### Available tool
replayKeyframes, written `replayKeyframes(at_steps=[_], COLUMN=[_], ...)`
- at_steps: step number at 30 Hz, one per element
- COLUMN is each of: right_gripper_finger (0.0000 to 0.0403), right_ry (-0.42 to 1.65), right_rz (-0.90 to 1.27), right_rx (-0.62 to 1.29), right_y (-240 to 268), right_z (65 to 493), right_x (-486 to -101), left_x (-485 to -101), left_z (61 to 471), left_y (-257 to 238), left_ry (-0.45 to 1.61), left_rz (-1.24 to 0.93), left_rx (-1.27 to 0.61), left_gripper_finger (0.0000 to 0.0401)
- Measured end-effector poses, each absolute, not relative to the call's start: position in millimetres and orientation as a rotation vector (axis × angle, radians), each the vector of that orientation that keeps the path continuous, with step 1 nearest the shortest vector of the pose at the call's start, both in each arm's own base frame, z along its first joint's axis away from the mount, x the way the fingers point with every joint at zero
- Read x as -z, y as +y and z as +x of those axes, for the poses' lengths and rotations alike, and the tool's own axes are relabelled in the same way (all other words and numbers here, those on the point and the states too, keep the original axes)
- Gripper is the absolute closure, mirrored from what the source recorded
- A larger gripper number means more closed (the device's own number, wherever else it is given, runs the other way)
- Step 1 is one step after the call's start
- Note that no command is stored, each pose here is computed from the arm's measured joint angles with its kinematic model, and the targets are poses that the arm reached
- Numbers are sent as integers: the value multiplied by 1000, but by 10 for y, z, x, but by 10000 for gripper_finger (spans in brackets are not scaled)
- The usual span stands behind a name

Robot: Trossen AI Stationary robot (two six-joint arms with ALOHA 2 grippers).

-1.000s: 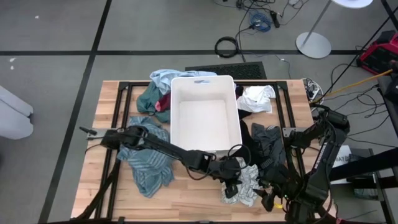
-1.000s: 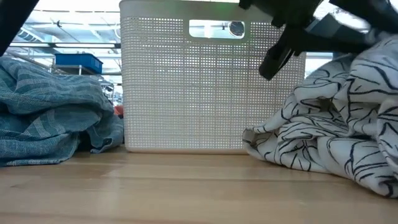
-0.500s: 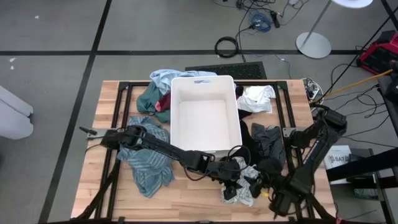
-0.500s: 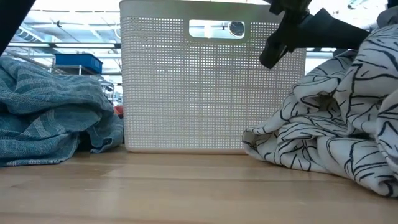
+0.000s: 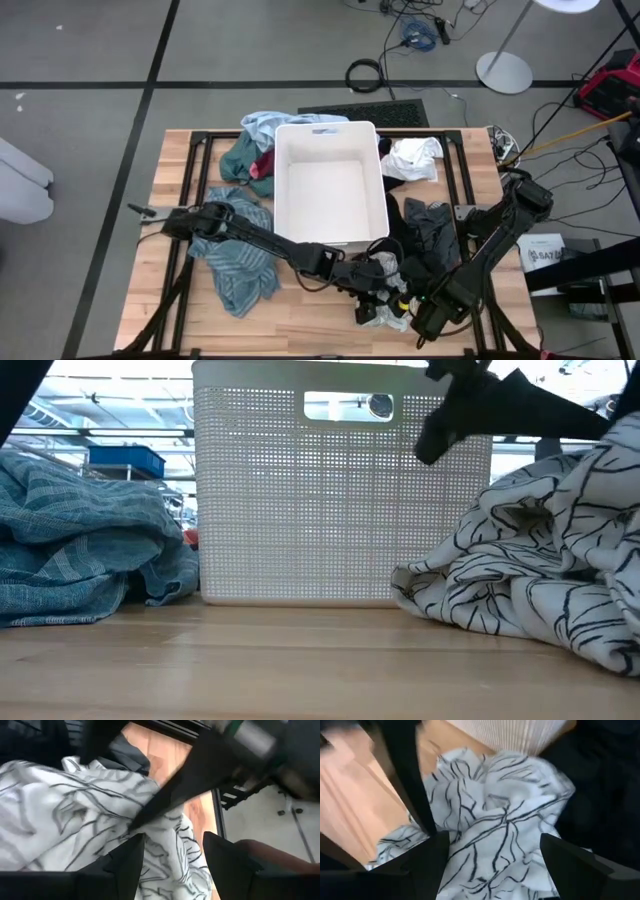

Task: Sort clothes
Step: Put the white and black towel into the white laundry organizer

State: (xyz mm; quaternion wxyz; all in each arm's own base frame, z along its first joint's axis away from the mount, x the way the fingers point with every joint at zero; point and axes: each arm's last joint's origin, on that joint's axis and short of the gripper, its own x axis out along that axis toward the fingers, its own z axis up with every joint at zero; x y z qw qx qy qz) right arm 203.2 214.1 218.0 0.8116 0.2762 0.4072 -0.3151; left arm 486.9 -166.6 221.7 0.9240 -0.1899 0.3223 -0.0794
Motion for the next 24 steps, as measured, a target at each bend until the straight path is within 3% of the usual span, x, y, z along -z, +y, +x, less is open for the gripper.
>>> replayKeyframes(at_steps=[17, 24], right_gripper_finger=[103, 103], right_ry=[1017, 991], right_rz=[724, 772], right_rx=[832, 807], right_y=[2371, 2434], right_z=[1980, 2097], right_x=[-1770, -1614], left_x=[-2637, -2776], left_z=[4123, 3780], left_y=[-1944, -2007], left_ry=[818, 882], left_rz=[-43, 17], left_rx=[-218, -342], left_gripper_finger=[189, 189])
